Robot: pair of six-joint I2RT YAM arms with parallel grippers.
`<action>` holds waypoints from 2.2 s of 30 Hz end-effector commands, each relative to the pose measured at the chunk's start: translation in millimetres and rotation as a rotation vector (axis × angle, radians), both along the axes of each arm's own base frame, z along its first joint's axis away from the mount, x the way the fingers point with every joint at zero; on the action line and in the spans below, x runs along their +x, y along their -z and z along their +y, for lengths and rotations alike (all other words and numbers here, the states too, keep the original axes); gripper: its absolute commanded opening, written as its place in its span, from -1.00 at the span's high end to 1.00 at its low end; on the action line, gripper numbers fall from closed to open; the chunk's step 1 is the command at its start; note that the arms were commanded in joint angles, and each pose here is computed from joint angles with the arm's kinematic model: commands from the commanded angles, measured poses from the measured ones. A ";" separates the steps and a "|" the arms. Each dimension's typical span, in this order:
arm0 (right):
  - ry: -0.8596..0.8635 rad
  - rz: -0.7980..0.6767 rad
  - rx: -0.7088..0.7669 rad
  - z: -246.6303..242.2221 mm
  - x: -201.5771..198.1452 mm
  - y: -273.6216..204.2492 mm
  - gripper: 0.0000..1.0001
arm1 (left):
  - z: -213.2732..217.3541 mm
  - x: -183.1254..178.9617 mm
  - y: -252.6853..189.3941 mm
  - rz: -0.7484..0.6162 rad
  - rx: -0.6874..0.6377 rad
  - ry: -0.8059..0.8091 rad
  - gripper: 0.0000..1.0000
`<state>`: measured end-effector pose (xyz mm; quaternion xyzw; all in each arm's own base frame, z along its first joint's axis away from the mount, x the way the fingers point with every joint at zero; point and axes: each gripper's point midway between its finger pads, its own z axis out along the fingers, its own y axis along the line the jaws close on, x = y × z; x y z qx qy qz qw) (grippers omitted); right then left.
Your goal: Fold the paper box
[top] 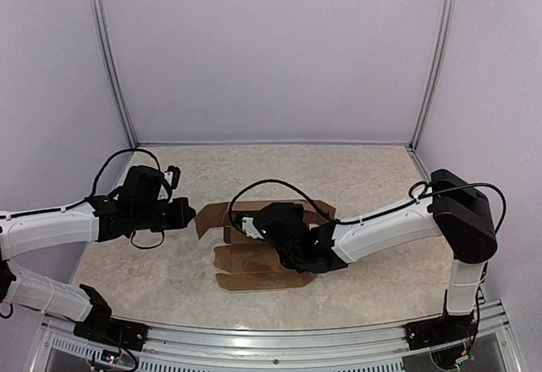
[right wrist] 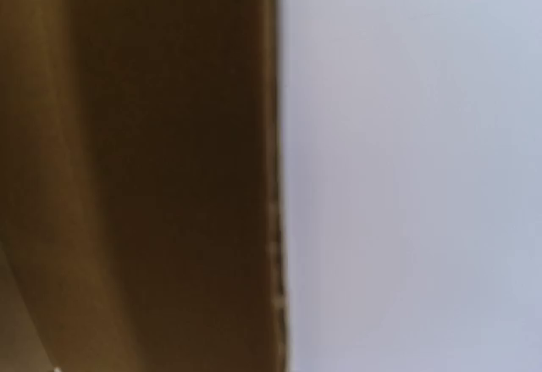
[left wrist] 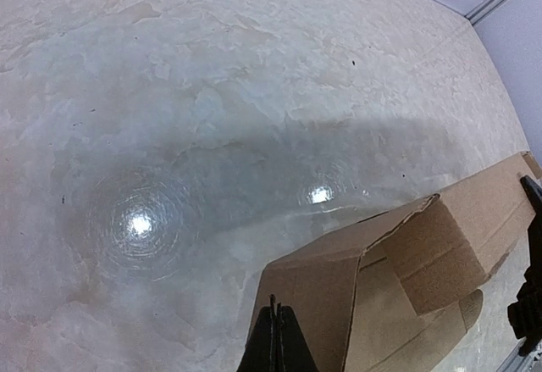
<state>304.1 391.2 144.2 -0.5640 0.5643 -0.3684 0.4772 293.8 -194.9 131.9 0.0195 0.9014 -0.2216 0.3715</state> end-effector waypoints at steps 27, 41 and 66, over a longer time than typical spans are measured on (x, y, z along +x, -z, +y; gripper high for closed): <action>0.030 0.039 -0.030 -10.7 -6.2 43.6 1.00 | -68.8 -25.3 54.1 0.061 0.003 0.282 1.00; 0.045 0.043 -0.024 -15.3 -7.1 41.4 1.00 | -72.5 -36.0 55.5 0.047 0.018 0.322 0.79; 0.044 0.045 -0.025 -12.4 -16.1 44.1 1.00 | -83.2 -34.8 61.3 0.025 0.056 0.320 0.52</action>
